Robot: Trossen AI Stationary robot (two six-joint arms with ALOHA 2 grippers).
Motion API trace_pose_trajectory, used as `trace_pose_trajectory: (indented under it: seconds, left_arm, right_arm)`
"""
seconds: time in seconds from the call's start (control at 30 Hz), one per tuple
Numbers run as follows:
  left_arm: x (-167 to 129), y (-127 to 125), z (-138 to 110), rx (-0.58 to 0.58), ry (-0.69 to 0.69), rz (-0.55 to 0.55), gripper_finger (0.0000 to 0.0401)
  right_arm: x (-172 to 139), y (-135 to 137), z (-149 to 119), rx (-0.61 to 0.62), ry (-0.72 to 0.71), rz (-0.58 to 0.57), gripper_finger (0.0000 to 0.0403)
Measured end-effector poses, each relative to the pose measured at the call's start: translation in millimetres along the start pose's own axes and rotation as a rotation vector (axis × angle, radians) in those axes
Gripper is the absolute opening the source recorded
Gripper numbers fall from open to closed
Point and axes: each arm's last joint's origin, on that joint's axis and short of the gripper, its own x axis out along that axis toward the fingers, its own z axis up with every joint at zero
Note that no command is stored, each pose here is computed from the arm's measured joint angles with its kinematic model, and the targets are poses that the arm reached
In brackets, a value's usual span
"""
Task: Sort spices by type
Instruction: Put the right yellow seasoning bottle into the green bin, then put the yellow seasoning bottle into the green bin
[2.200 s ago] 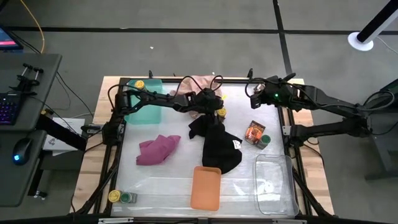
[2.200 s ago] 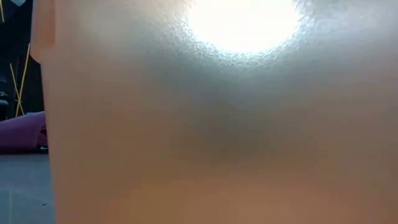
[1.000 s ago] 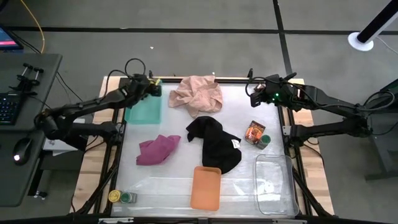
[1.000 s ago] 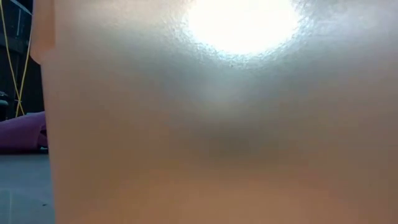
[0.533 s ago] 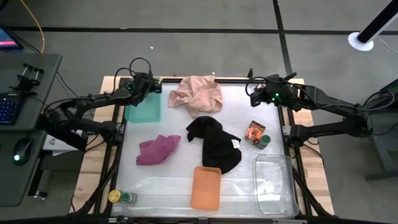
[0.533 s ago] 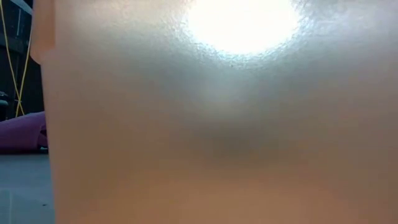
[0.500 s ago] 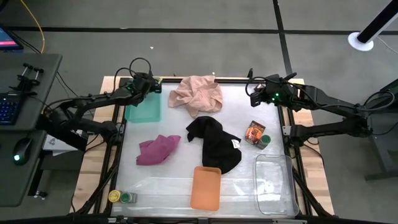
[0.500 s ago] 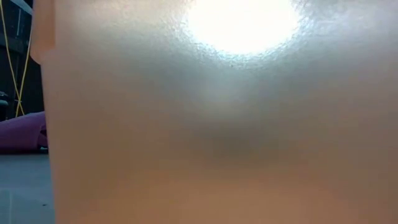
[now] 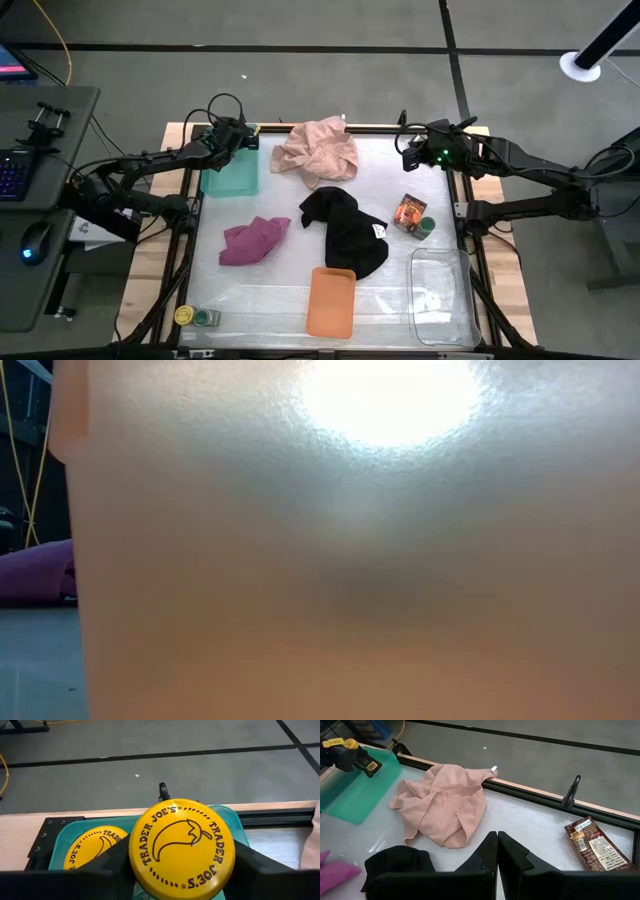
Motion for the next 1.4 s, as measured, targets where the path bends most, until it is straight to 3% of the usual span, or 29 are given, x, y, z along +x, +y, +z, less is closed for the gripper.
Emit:
trace_pose_trajectory:
  seconds: [0.1,0.2,0.5,0.83,0.93,1.07,1.3,1.4]
  left_arm:
    - [0,0,0,-0.013,0.000,0.003,0.0274]
    - [0,0,-1,-0.012,0.000,0.008,0.0311]
    - [-2,-2,7,-0.034,-0.009,-0.030,0.0318]
    - [-42,-11,76,-0.057,-0.157,-0.247,0.0318]
    - [-59,-19,88,-0.059,-0.157,-0.439,0.0318]
    - [-82,-41,88,-0.027,-0.111,-0.854,0.0319]
    - [-143,-79,49,0.273,0.118,-1.515,0.0319]
    - [-173,-84,28,0.347,0.276,-1.679,0.0311]
  right_arm:
    - [0,0,0,0.000,0.000,0.000,0.0000]
    - [0,0,0,0.000,0.000,0.000,0.0000]
    - [0,0,0,0.000,0.000,0.000,0.0000]
    - [0,0,0,-0.010,-0.001,-0.001,0.0000]
    - [0,0,0,-0.031,-0.003,-0.003,0.0000]
    - [0,1,-1,-0.039,0.040,0.051,0.0000]
    - [-1,6,-5,-0.109,0.157,0.215,0.0000]
    - [-1,6,-5,-0.106,0.150,0.204,0.0000]
